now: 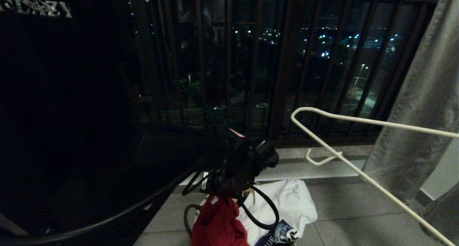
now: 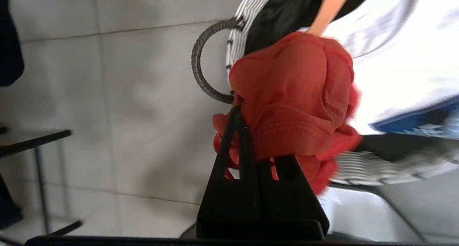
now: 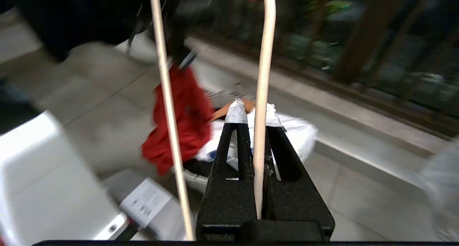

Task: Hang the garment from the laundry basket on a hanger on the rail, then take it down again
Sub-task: Pick up clothes from the basket

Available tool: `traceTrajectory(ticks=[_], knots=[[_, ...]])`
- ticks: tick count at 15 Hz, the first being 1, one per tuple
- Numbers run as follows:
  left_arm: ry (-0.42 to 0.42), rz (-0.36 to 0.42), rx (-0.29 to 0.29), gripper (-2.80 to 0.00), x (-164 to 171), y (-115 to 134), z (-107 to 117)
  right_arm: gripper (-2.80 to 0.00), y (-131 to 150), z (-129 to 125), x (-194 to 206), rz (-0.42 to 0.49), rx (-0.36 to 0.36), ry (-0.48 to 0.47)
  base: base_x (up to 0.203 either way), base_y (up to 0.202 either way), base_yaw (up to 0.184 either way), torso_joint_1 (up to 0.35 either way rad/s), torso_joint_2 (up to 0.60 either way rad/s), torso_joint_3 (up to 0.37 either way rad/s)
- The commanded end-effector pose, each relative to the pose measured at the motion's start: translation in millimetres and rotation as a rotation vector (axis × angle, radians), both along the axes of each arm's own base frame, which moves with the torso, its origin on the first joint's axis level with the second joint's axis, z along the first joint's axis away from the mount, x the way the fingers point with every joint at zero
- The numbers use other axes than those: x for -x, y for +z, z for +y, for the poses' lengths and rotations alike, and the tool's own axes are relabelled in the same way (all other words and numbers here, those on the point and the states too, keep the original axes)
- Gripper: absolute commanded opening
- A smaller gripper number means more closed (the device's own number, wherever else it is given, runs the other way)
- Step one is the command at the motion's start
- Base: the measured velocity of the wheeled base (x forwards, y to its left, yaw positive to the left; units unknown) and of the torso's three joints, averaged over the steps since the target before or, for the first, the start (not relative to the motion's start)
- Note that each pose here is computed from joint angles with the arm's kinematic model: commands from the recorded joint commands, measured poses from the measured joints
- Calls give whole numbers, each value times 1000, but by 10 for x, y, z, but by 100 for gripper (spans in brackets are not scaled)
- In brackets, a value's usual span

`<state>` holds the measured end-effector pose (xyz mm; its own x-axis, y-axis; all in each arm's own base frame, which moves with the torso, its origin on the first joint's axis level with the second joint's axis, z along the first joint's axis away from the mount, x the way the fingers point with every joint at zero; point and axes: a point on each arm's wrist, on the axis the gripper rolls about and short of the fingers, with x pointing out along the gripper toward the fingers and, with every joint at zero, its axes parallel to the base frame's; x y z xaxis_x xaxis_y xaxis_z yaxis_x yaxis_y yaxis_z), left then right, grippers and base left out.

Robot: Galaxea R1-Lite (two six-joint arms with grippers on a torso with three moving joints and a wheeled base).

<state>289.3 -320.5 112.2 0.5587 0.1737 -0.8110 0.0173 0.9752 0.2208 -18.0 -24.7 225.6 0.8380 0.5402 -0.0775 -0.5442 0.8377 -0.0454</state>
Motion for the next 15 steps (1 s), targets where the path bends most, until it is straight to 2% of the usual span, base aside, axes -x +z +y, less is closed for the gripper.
traceTrajectory(ticks=[1, 4, 5, 7, 11, 15], knots=[[-9, 45, -67, -280, -15, -350, -92, -280, 34, -55, 43, -26, -26, -33, 0, 0, 0, 0, 0, 0], [-34, 39, -96, -280, -42, -512, -150, -280, 51, -26, 13, -19, -19, -32, 0, 0, 0, 0, 0, 0], [-44, 42, -104, 0, -44, -528, -155, -280, 65, -9, -4, -20, -21, -32, 0, 0, 0, 0, 0, 0], [-78, 25, -97, 0, -71, -620, -224, -280, 95, 30, -42, -21, -21, -32, 0, 0, 0, 0, 0, 0], [-142, 26, -117, 0, -53, -759, -320, -280, 124, 62, -74, -23, -22, -33, 0, 0, 0, 0, 0, 0], [-146, 35, -117, 0, 25, -625, -308, -280, 128, 63, -76, -24, -22, -35, 0, 0, 0, 0, 0, 0]])
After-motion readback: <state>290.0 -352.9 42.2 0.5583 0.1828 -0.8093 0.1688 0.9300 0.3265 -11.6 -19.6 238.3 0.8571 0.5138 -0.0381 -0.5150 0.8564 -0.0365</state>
